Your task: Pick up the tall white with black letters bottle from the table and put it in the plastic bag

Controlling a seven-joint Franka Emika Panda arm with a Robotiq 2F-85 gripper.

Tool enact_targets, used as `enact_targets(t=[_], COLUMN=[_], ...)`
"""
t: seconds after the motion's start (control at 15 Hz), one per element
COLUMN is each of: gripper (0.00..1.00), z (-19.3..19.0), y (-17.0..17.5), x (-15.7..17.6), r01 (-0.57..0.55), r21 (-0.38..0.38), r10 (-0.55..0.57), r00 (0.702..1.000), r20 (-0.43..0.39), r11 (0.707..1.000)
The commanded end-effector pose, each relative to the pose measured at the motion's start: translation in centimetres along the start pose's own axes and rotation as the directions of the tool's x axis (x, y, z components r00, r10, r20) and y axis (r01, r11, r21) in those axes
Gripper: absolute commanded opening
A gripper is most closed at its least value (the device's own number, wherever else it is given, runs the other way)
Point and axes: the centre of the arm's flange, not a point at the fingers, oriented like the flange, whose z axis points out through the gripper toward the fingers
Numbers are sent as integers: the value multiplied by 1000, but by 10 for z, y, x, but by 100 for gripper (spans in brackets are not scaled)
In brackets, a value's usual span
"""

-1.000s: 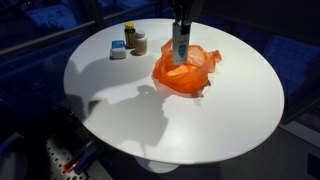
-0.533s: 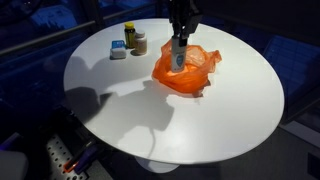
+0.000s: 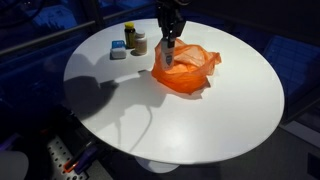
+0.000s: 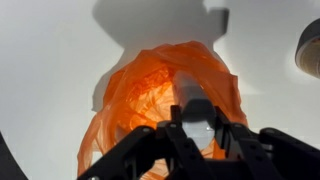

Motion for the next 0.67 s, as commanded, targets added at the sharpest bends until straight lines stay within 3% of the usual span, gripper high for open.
enact_targets(t=[0.0, 0.47, 0.53, 0.6], gripper=[11, 11, 28, 59], z=[9, 19, 15, 11], y=[-11, -9, -8, -7], x=[-6, -16, -18, -19], r01=[10, 16, 16, 15], r21=[25, 57, 69, 79], r10=[-10, -16, -15, -14], r00=[1000, 1000, 1000, 1000], r20=[-7, -10, -13, -14], r11=[1000, 998, 997, 997])
